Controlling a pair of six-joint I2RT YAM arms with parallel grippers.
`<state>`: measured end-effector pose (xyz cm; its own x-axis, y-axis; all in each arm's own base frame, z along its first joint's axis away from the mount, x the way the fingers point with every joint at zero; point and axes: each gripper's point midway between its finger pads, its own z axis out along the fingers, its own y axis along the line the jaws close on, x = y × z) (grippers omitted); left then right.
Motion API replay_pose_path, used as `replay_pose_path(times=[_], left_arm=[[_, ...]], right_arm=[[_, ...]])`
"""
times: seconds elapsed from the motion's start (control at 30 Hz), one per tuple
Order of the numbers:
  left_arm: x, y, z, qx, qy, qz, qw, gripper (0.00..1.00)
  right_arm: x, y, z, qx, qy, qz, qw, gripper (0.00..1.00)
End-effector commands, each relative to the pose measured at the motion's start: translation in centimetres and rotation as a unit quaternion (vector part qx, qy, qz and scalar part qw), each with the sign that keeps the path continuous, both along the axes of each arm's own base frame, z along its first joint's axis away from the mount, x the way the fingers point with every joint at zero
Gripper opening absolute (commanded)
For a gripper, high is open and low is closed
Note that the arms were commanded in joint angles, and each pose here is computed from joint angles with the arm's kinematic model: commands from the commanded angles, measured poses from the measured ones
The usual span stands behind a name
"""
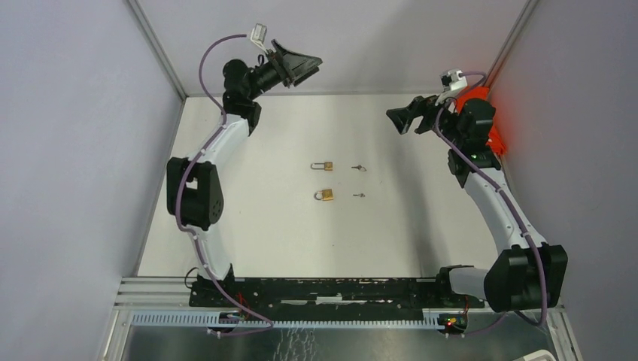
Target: Unlock with the key
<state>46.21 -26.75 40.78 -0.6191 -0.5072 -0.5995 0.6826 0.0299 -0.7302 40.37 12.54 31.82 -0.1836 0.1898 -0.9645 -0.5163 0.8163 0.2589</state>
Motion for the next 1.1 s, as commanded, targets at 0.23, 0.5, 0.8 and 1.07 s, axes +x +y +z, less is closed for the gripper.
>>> replay_pose_path(times=[0.23,0.5,0.8,1.07], left_arm=[[-1.5,8.9,-0.6,0.283,-0.088,0.435,0.85,1.0],[0.2,11.4,-9.8,0.34,0.112,0.446,0.821,0.65],[-4.2,13.6,-17.3,0.427,0.192,0.483,0.74,0.5],[-6.8,14.0,-19.5,0.418,0.19,0.474,0.751,0.44]], right_arm=[[0.8,-1.3,-2.3,-0.097,0.047,-0.075,0.991,0.98],[-1.5,1.4,-10.6,-0.254,0.149,-0.081,0.952,0.98],[-4.4,4.3,-20.5,-0.285,0.242,-0.016,0.927,0.79],[-2.6,5.6,-24.0,-0.314,0.274,0.003,0.909,0.64]])
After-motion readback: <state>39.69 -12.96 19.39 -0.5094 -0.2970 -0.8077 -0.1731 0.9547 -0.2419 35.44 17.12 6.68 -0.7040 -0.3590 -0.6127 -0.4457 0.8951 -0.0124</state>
